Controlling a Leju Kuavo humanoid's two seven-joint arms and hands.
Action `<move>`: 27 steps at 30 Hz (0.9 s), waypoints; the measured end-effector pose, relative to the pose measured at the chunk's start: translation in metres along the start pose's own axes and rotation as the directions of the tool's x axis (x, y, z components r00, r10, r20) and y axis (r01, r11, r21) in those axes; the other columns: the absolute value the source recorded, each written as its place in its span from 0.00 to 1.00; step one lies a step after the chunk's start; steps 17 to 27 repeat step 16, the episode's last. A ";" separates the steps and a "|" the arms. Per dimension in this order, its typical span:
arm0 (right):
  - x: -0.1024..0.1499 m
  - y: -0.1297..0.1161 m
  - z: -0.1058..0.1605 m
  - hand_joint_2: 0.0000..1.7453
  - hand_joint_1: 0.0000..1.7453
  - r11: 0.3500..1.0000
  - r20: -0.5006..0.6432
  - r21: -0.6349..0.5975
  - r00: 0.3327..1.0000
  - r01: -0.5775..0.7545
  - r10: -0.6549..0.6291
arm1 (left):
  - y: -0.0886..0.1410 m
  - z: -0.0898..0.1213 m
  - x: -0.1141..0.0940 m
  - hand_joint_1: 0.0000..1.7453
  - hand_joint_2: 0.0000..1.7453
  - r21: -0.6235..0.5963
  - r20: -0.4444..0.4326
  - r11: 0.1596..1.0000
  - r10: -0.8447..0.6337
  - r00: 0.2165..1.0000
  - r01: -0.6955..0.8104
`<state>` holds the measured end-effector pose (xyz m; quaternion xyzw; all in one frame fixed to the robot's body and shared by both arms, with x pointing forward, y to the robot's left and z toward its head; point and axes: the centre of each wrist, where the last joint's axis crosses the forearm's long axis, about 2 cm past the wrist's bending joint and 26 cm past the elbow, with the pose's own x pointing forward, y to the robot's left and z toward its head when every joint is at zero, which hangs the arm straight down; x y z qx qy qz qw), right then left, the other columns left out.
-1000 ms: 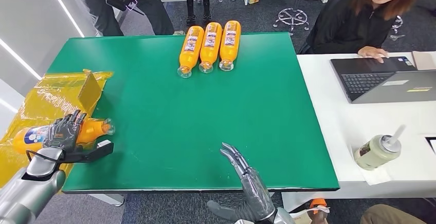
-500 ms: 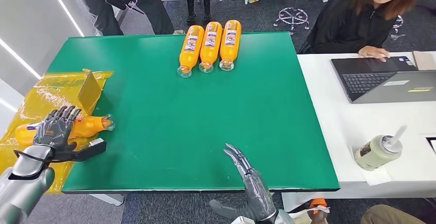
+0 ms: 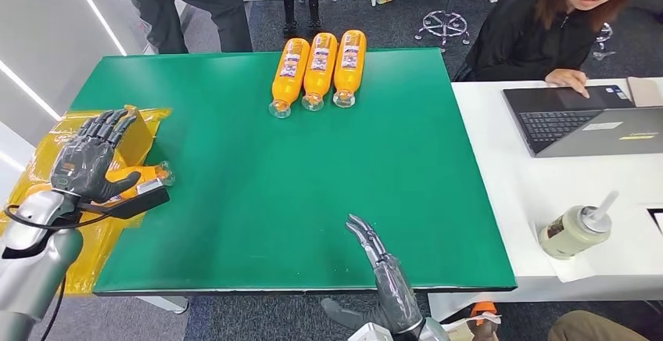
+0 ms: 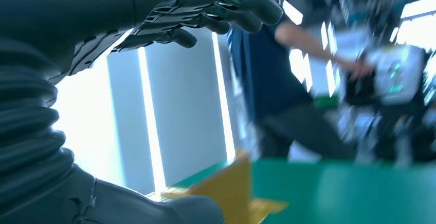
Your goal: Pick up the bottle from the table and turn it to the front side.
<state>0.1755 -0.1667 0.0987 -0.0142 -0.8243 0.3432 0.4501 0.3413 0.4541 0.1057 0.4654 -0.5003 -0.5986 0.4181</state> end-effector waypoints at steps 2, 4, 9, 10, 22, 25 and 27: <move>0.000 0.000 0.000 1.00 0.00 1.000 0.002 -0.003 1.000 0.000 0.000 | 0.003 -0.002 0.018 0.00 1.00 0.103 0.052 0.993 0.054 0.997 -0.059; -0.001 -0.001 -0.002 1.00 0.00 1.000 0.003 -0.007 1.000 -0.002 0.002 | 0.005 -0.005 0.041 0.00 1.00 0.181 0.107 0.975 0.112 0.988 -0.130; 0.001 0.000 -0.008 1.00 0.00 1.000 -0.006 -0.010 1.000 0.002 -0.003 | 0.007 -0.011 0.100 0.00 1.00 0.257 0.216 0.923 0.234 0.948 -0.286; 0.001 0.000 -0.009 1.00 0.00 1.000 -0.008 -0.008 1.000 0.002 -0.002 | 0.007 -0.012 0.111 0.00 1.00 0.262 0.239 0.910 0.261 0.935 -0.321; 0.006 -0.001 -0.014 1.00 0.00 1.000 -0.008 -0.023 1.000 -0.002 0.002 | 0.008 -0.009 0.174 0.00 1.00 0.255 0.383 0.797 0.436 0.814 -0.547; 0.006 -0.001 -0.014 1.00 0.00 1.000 -0.008 -0.023 1.000 -0.002 0.002 | 0.008 -0.009 0.174 0.00 1.00 0.255 0.383 0.797 0.436 0.814 -0.547; 0.006 -0.001 -0.014 1.00 0.00 1.000 -0.008 -0.023 1.000 -0.002 0.002 | 0.008 -0.009 0.174 0.00 1.00 0.255 0.383 0.797 0.436 0.814 -0.547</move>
